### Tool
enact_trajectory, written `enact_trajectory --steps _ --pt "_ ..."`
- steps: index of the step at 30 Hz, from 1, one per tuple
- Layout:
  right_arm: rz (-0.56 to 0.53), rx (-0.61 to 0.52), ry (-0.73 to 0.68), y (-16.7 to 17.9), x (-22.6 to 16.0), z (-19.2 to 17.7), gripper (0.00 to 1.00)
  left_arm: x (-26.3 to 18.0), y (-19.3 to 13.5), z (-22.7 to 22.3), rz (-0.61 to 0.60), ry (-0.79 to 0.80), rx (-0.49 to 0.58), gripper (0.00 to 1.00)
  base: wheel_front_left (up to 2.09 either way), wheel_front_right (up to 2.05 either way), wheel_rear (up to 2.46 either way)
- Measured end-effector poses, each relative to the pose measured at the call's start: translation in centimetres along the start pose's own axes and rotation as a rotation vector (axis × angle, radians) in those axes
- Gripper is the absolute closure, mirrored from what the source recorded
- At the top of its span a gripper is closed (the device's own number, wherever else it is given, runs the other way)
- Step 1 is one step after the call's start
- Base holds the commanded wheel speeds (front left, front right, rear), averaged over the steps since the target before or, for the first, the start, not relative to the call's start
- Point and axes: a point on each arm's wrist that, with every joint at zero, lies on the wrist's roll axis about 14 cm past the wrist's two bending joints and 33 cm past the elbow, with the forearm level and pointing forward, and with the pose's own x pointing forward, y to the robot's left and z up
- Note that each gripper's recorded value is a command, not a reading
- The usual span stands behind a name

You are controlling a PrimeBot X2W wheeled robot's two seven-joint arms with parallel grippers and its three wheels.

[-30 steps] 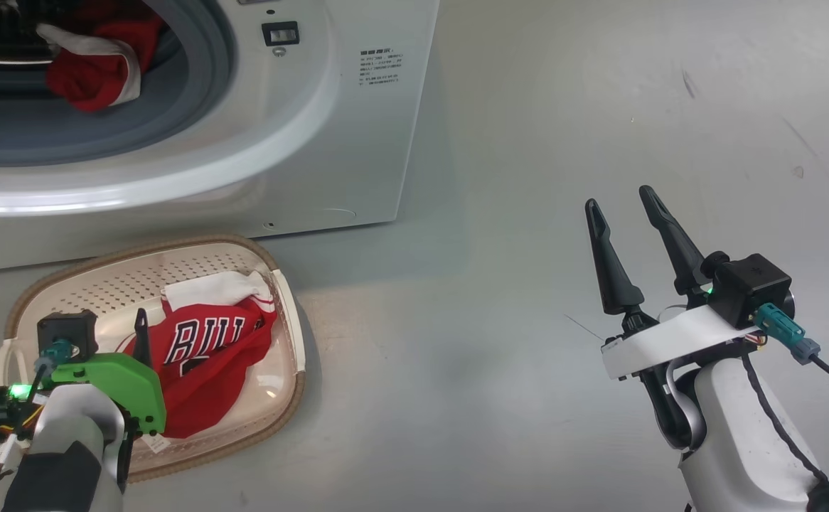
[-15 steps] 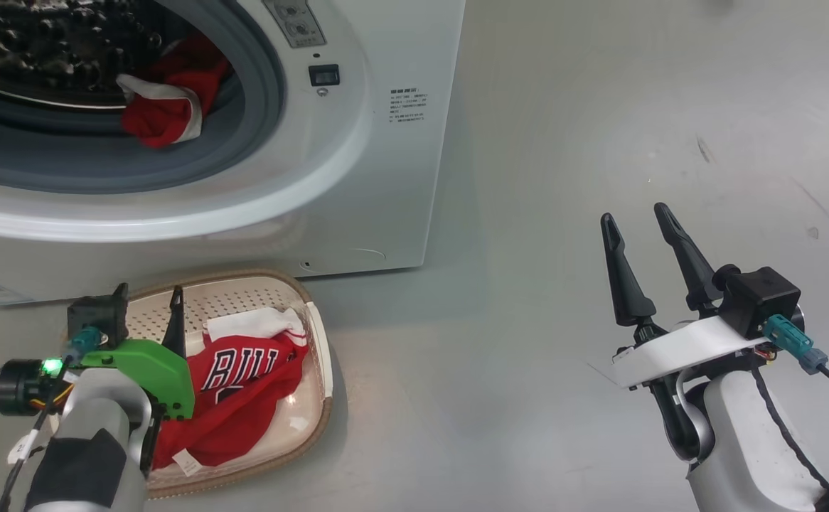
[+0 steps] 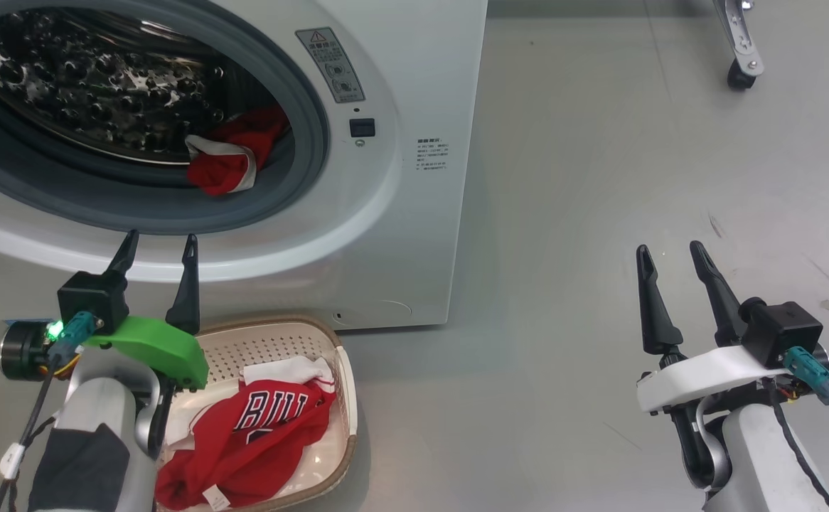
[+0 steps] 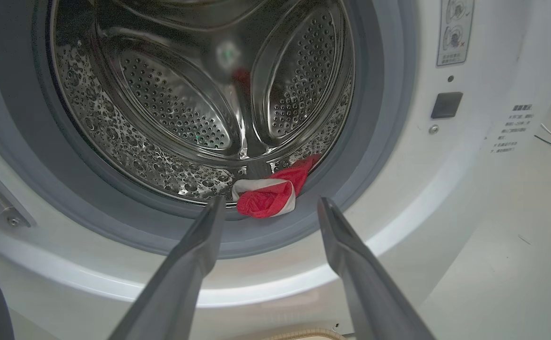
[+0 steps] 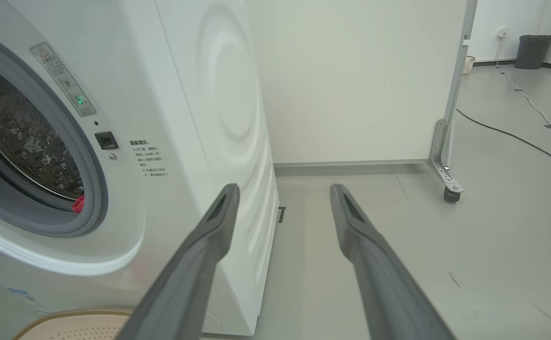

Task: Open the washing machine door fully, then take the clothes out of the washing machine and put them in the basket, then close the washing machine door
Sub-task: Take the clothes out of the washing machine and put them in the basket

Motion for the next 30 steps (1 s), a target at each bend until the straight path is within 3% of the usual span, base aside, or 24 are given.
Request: enact_trajectory --steps 15,30 --pt "0.059 0.000 -0.019 2.1 -1.6 0.8 0.00 -4.8 0.1 1.1 0.030 -0.066 -0.019 0.00 0.00 0.00 0.00" --pt "0.061 0.003 -0.014 2.4 -2.7 0.6 0.00 -6.7 -0.2 1.8 0.050 -0.106 -0.031 0.00 0.00 0.00 0.00"
